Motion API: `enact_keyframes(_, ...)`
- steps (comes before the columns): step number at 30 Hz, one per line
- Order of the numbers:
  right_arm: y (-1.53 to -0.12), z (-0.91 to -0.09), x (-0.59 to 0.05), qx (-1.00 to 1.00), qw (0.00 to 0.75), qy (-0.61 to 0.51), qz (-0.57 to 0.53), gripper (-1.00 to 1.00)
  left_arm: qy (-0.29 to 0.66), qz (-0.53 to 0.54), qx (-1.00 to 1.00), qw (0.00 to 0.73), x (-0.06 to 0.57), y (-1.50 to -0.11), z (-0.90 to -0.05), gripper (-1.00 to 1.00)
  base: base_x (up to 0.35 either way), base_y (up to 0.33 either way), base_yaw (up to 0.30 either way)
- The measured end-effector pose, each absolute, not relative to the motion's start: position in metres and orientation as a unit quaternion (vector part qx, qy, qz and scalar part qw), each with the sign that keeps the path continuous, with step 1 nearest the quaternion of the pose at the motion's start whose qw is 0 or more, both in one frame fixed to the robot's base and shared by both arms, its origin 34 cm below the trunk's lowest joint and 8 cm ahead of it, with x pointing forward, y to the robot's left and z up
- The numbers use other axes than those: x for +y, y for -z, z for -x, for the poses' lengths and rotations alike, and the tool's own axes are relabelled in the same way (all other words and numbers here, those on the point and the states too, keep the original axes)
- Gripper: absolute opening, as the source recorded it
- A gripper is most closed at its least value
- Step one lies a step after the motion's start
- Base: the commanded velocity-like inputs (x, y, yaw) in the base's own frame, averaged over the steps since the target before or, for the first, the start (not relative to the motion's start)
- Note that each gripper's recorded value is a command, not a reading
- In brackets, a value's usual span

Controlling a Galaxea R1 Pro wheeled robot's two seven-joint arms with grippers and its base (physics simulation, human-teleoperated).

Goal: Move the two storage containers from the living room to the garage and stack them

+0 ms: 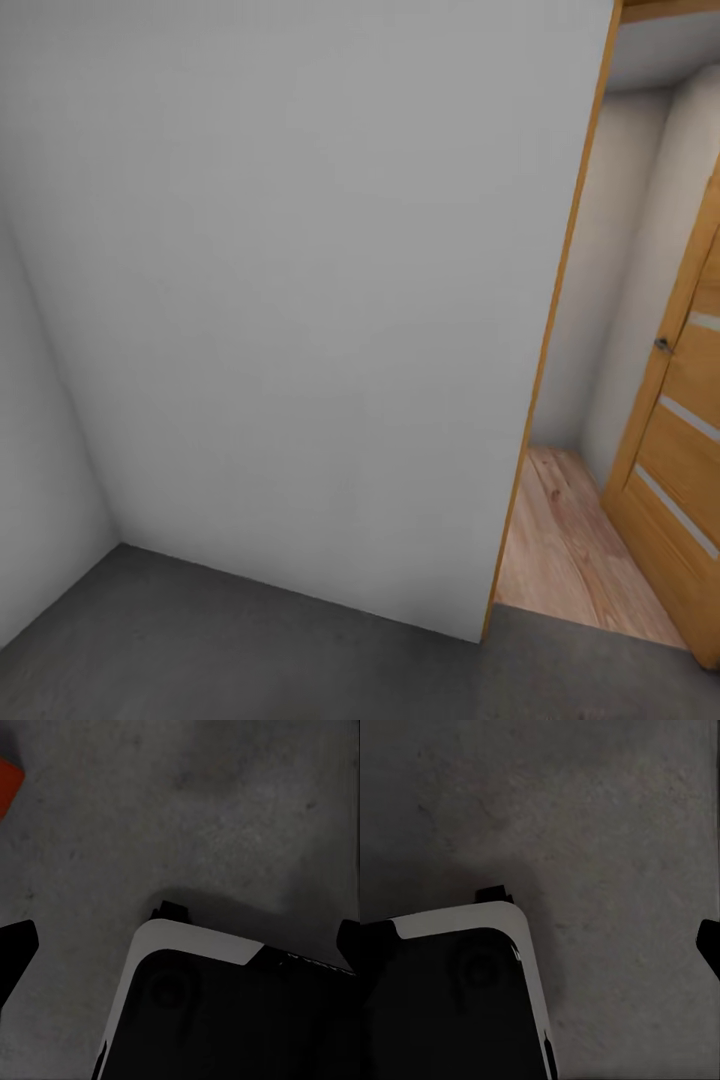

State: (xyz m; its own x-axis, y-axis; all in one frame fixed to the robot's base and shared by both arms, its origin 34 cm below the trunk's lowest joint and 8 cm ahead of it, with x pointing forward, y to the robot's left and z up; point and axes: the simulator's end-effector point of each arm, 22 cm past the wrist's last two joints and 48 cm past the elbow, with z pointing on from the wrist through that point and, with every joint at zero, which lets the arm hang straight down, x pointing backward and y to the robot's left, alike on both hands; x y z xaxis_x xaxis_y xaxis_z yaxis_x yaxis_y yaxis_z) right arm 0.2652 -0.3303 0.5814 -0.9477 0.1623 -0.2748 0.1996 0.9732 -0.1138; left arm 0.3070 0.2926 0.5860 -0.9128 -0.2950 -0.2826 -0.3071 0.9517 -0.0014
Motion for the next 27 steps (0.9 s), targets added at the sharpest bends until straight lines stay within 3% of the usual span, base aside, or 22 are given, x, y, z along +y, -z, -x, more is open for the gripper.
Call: enact_keyframes(27,-0.5814,-0.2648,-0.3314,0.984,0.133,0.071,-0.092,1.00,-0.022,0.154,0.977,0.144,0.2924,-0.5863,-0.3081,1.00,0.000,0.000,-0.294)
